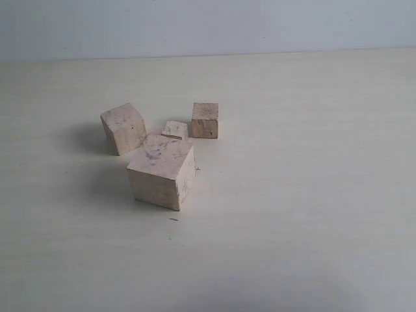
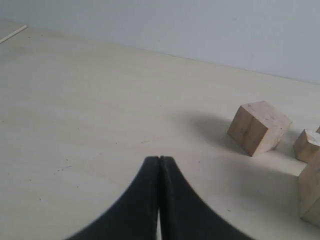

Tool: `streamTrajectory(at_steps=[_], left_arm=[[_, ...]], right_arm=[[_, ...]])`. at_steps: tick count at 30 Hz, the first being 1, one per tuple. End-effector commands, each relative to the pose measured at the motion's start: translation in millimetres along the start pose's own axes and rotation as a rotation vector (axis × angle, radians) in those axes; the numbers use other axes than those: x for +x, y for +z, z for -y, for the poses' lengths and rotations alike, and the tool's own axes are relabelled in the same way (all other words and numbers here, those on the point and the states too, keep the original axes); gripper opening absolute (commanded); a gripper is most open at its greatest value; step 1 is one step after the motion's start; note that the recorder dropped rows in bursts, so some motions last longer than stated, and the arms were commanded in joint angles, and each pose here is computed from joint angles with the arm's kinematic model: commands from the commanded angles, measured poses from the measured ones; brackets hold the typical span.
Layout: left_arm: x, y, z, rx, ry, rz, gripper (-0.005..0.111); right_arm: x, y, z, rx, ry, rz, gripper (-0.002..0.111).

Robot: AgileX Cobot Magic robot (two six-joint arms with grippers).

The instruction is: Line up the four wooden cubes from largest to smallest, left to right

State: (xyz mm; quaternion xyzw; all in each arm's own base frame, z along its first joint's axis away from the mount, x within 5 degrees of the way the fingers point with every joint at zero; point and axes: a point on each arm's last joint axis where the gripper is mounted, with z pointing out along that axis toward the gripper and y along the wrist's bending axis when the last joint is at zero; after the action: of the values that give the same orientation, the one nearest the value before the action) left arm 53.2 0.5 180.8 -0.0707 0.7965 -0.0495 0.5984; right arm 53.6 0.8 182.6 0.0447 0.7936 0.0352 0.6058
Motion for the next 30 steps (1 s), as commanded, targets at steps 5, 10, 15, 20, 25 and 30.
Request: streamTrajectory(at_steps=[5,10,15,20,25,30], left_arm=[[-0.3,0.0,0.1,0.003,0.000,0.013,0.000],[-0.3,0.0,0.1,0.003,0.000,0.013,0.000],[-0.3,0.0,0.1,0.003,0.000,0.013,0.000],[-0.3,0.0,0.1,0.003,0.000,0.013,0.000],[-0.3,0.0,0.1,0.003,0.000,0.013,0.000],[-0.3,0.0,0.1,0.003,0.000,0.013,0.000]], right_arm=[[0.8,0.0,0.5,0.007,-0.007,0.006,0.000],[0.8,0.0,0.5,0.007,-0.007,0.006,0.000],[-2.6,-0.1,0.4,0.005,-0.009,0.043,0.000],[-27.6,-4.7,-1.2,-0.011,-0.010,0.324,0.000],[-46.6,-13.6,-2.4,-0.024,-0.011,0.555,0.000],[-57.0,-21.1,-3.1,-0.034,-0.005,0.695,0.000]])
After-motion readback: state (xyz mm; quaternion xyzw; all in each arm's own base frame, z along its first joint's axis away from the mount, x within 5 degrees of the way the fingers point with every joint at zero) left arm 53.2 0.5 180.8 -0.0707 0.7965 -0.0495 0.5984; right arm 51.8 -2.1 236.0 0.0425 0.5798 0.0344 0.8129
